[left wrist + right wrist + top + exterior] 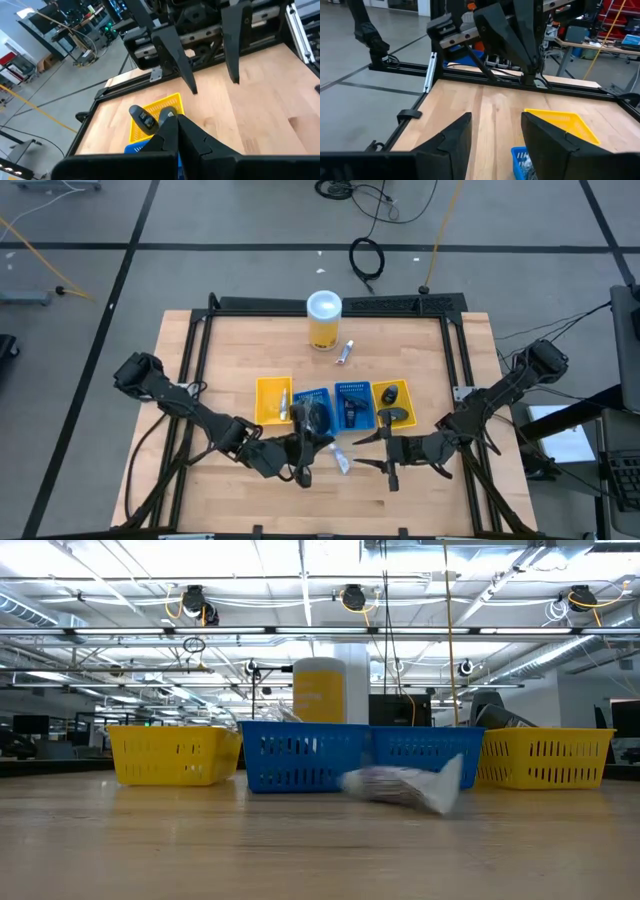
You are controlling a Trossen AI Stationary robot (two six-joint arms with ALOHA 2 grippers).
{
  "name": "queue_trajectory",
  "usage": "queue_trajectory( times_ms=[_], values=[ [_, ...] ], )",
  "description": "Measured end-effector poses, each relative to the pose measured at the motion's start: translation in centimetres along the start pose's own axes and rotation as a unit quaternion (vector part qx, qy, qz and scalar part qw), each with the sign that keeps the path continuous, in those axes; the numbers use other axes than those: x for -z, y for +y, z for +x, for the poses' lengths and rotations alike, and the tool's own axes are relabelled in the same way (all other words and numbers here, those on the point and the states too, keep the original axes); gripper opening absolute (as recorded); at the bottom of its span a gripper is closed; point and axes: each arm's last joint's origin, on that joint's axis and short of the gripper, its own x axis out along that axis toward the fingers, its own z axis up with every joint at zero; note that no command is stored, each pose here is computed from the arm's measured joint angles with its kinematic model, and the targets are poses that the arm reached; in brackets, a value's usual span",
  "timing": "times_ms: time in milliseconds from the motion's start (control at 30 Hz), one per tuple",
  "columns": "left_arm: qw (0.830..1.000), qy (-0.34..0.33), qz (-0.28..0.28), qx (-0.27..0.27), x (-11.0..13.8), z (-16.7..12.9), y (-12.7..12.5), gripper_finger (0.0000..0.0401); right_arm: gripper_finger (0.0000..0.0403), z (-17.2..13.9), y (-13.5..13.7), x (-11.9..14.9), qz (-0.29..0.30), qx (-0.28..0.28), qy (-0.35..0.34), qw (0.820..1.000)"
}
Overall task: Pick & Place Travel size toiletries
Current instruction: Put the white toothpaste into the left yellow bin
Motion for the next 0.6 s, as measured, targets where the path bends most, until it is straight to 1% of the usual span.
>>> queue_trajectory(
  times_ms=[133,233,333,467,533,600],
  values=[
    [1.0,0.003,-0.004,0.001,0.1,0.0,0.0,0.0001,0.0161,0.0,0.0,0.1,0.005,-0.001,0.004,1.0],
    [1.0,0.016,-0.004,0.007,0.4,0.0,-0.1,0.0001,0.0161,0.0,0.1,0.5,0.04,-0.023,0.025,0.999],
    [0.999,0.029,0.003,0.045,0.8,0.0,-0.3,0.0001,0.0161,0.0,0.2,1.4,0.064,-0.032,0.064,0.995],
    [0.993,0.06,-0.004,0.103,1.5,-0.2,-0.7,0.0001,0.016,0.6,0.5,3.5,0.078,-0.019,0.125,0.989],
    [0.99,0.078,-0.018,0.117,1.9,-0.2,-0.7,0.0,0.016,1.1,0.6,4.2,0.086,-0.012,0.136,0.987],
    [0.987,0.099,-0.035,0.117,2.3,-0.1,-0.6,0.0002,0.016,1.4,0.7,4.9,0.088,-0.007,0.151,0.985]
  ],
)
